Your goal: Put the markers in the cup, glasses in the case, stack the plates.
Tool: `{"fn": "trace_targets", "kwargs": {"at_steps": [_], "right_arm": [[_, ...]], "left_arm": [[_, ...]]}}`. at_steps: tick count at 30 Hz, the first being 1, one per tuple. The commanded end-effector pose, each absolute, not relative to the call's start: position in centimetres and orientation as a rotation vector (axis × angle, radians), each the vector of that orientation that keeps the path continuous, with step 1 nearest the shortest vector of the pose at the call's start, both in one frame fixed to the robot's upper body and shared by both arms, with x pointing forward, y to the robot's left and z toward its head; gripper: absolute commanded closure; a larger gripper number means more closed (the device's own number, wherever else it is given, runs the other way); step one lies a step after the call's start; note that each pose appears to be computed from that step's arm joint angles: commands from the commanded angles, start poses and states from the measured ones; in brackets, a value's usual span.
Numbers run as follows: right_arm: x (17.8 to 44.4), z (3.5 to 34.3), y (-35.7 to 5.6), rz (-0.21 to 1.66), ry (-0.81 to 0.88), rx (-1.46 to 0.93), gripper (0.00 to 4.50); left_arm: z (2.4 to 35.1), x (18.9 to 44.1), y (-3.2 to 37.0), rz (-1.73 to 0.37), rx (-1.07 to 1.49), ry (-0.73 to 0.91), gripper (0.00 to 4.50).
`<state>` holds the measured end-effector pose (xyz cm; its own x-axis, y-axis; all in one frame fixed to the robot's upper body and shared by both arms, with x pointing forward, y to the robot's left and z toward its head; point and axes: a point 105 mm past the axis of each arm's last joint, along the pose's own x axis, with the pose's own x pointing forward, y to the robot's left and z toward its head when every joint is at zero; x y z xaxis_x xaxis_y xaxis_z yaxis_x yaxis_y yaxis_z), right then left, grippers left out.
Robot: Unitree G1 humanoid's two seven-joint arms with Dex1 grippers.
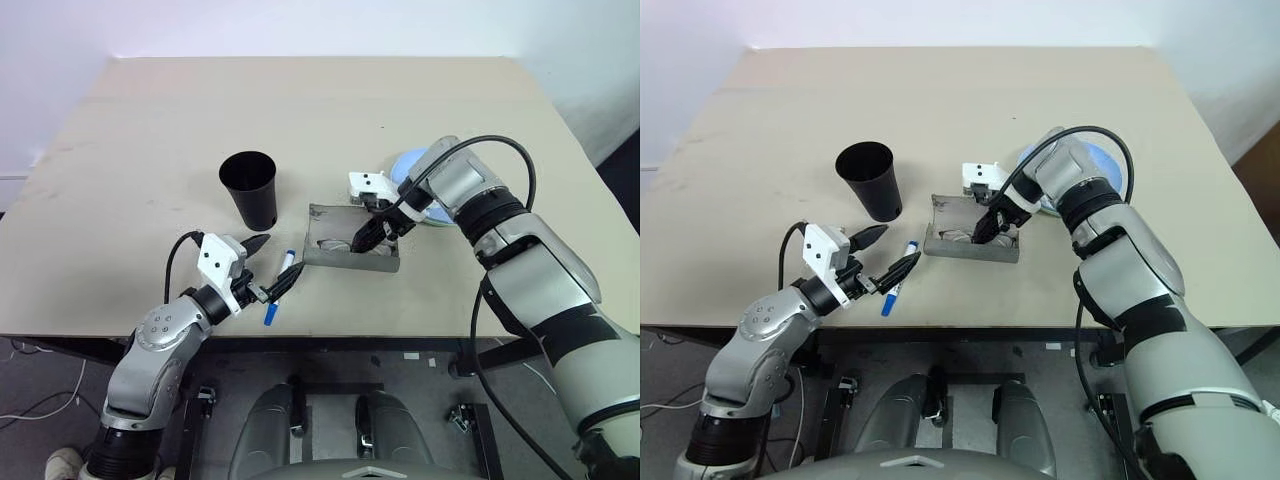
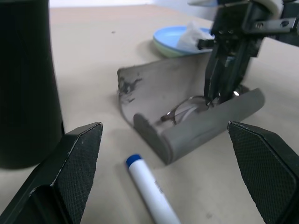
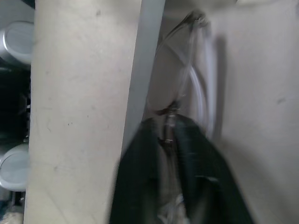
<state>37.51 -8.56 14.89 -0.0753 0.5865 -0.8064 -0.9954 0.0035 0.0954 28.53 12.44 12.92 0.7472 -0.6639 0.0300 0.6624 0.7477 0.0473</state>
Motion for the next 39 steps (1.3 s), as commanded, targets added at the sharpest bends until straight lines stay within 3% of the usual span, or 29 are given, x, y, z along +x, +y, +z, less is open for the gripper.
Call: {"fn": "trace_targets", "kwargs": {"at_steps": [1, 6, 18, 24, 27, 32, 35, 36, 39], "right_arm": [[37.6, 15.7, -8.6, 1.481, 0.790, -0.667, 2.48], [37.9, 16.6, -8.4, 1.465, 0.768, -0.635, 0.90], [38.1, 18.8, -7.7, 1.473, 0.676, -0.582, 0.90], [38.6, 22.3, -7.1, 1.466, 0.493, -0.453, 0.90], [39.2, 24.3, -7.3, 1.407, 0.397, -0.302, 1.50], [39.9, 24.5, -8.6, 1.314, 0.364, -0.165, 3.22], [41.6, 23.8, -9.4, 1.165, 0.334, -0.120, 4.27], [42.1, 23.4, -9.7, 1.118, 0.324, -0.120, 4.47], [42.8, 22.4, -10.1, 1.067, 0.325, -0.141, 4.47]], "left_arm": [[13.5, 28.3, 12.4, -0.737, 0.059, -0.089, 0.00], [13.5, 28.1, 12.1, -0.743, 0.062, -0.090, 0.00], [13.9, 28.1, 11.6, -0.754, 0.061, -0.096, 0.00], [13.9, 28.1, 12.0, -0.751, 0.062, -0.095, 0.00], [13.7, 28.1, 12.3, -0.745, 0.066, -0.092, 0.00], [13.8, 28.0, 12.5, -0.736, 0.071, -0.090, 0.00], [14.0, 28.1, 12.4, -0.735, 0.072, -0.092, 0.00], [14.1, 28.1, 12.4, -0.735, 0.073, -0.093, 0.00], [14.1, 28.1, 12.2, -0.755, 0.074, -0.080, 0.00]]}}
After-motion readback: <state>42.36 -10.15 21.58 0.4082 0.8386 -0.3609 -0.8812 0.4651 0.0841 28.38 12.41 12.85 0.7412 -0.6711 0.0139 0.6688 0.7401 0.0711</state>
